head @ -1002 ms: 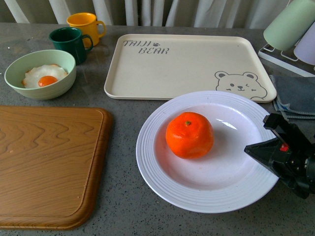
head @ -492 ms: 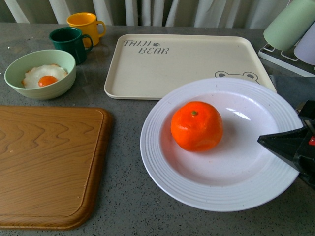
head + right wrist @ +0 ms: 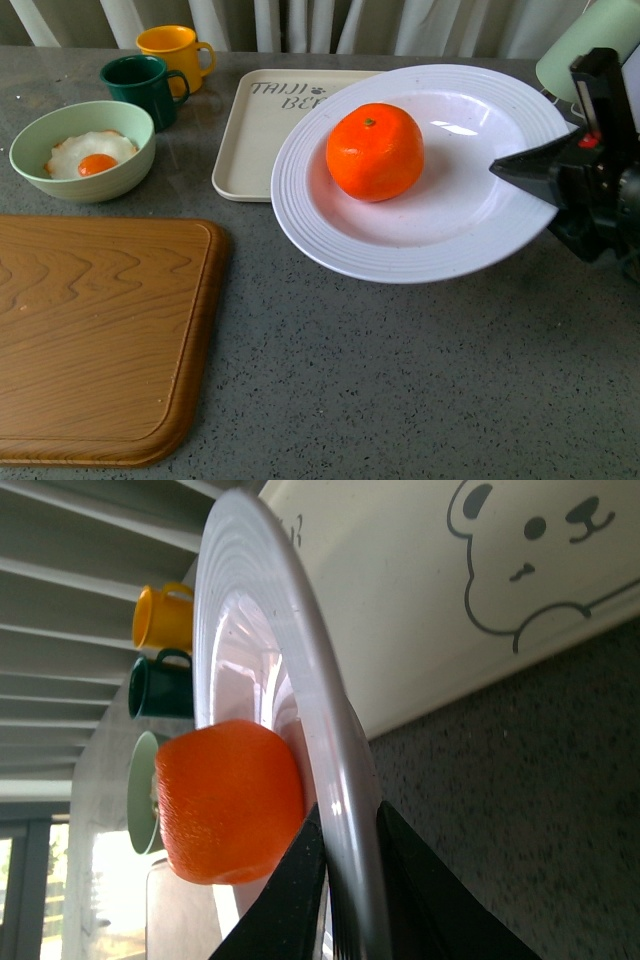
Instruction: Place orange and plate with both arms
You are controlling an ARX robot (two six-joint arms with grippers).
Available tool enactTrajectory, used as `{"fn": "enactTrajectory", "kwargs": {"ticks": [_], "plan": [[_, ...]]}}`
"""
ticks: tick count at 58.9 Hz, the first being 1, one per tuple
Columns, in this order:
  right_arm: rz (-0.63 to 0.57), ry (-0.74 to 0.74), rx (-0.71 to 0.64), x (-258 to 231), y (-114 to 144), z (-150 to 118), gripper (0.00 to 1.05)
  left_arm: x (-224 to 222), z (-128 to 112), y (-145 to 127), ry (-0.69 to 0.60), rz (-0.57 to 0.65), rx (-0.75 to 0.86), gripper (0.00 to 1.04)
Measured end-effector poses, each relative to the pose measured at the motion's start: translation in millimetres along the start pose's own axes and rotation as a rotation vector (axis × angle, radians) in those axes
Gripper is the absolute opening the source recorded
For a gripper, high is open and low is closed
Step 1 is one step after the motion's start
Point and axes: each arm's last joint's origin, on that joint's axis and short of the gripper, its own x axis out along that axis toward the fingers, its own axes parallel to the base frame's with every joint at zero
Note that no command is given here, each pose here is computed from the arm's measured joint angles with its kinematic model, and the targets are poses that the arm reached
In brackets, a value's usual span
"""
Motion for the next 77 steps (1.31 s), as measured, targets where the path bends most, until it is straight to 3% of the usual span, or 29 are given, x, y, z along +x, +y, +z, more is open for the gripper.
{"fn": "enactTrajectory", "kwargs": {"ticks": [26,58,63,68,77], "plan": [[0.037,-0.048,0.028,75.0,14.6,44.2,0.15,0.0,0.0,0.0,0.0,0.0,0.0,0.96],[-0.058,-0.037,0.004,136.7,-15.7,63.4,0.18,0.0,0.0,0.0,0.0,0.0,0.0,0.96],[-0.059,-0.041,-0.009,144.0,-13.5,68.1,0.26,0.0,0.0,0.0,0.0,0.0,0.0,0.96],[-0.061,-0.048,-0.023,151.5,-10.5,73.2,0.45,0.0,0.0,0.0,0.0,0.0,0.0,0.96],[-0.064,-0.053,-0.045,154.1,-10.0,75.5,0.68,0.0,0.0,0.0,0.0,0.0,0.0,0.96]]}}
